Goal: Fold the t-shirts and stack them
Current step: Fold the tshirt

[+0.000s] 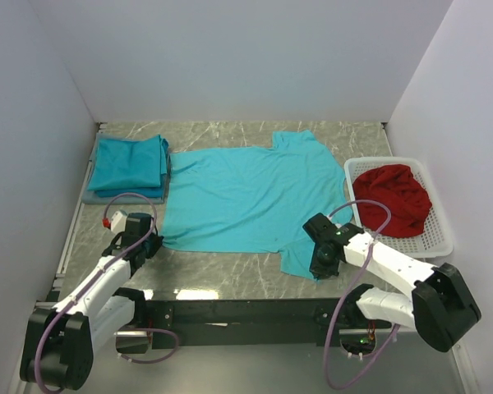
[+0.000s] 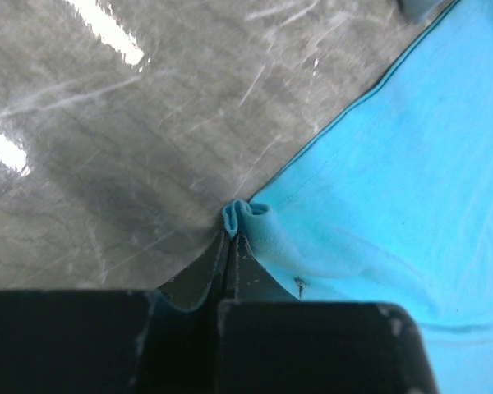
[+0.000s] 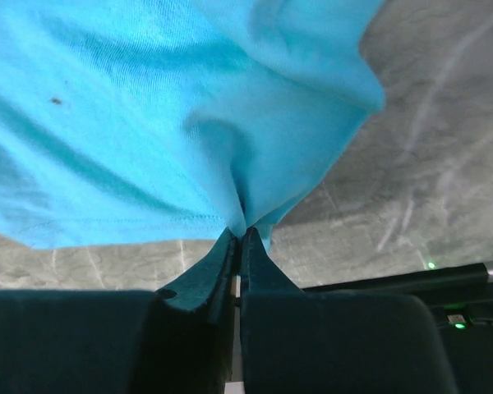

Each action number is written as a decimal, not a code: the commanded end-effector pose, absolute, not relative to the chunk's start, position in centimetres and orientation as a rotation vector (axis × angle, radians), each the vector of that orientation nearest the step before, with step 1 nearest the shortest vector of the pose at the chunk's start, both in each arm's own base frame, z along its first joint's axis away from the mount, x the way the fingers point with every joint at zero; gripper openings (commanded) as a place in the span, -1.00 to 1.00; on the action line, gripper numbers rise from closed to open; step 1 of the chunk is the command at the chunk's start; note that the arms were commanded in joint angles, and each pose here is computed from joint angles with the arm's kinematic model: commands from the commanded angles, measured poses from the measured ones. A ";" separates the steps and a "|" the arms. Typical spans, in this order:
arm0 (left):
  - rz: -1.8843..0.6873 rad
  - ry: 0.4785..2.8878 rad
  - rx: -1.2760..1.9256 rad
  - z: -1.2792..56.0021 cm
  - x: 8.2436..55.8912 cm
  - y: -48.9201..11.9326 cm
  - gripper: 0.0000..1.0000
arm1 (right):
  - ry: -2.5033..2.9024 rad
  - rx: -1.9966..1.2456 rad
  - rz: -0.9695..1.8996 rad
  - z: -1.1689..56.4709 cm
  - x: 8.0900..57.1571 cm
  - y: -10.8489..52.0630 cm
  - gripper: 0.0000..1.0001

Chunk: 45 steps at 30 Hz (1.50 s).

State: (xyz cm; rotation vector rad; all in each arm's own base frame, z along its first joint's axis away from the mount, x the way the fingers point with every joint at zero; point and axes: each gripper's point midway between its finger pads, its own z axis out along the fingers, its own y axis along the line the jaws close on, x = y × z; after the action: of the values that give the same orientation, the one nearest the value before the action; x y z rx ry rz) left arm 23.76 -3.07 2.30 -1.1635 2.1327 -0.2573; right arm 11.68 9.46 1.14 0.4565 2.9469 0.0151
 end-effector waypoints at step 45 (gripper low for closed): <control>-0.431 1.786 -1.209 15.0 27.4 -4.1 -0.99 | 2.640 0.429 0.105 13.2 19.8 7.8 -1.00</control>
State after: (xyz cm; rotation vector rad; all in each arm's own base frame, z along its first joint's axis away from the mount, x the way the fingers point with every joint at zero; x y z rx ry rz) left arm 24.59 -4.73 11.06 -1.2763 1.9060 -0.4231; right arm 16.58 7.45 10.93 0.4978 2.7404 0.0554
